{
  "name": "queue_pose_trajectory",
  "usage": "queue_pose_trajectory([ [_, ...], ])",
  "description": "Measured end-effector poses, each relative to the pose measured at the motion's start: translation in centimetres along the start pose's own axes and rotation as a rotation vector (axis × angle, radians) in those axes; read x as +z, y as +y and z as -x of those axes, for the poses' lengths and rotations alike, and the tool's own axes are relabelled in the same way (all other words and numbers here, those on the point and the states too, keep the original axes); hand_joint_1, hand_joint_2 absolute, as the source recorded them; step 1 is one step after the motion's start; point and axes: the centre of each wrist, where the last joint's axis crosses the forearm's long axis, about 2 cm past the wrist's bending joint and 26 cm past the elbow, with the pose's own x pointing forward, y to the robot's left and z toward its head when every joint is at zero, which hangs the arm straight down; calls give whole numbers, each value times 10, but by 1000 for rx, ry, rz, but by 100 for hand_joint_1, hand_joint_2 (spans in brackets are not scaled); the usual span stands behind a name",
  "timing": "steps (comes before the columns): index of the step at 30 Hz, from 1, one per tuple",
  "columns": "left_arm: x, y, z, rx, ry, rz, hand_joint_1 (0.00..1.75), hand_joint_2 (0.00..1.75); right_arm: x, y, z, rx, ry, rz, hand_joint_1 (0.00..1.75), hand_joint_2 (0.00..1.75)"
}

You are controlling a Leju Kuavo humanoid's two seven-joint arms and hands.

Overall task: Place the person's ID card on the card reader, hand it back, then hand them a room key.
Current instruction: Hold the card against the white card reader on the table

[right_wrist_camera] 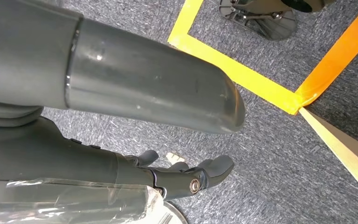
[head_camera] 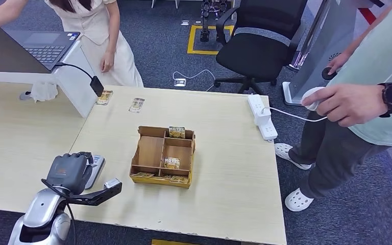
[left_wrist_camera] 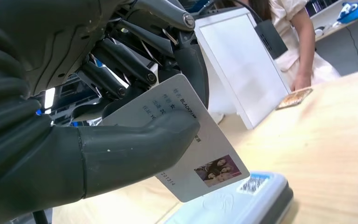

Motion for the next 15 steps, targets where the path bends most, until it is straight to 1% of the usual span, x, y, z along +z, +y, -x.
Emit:
queue_pose_trajectory([
  [7,1,-6,0,-2,21,19,175,175,-3,-3,0,32,-13,-14,0,0],
  [15,-2,-4,1,3,62,12,175,175,-4,-5,7,43,-3,-22,0,0],
])
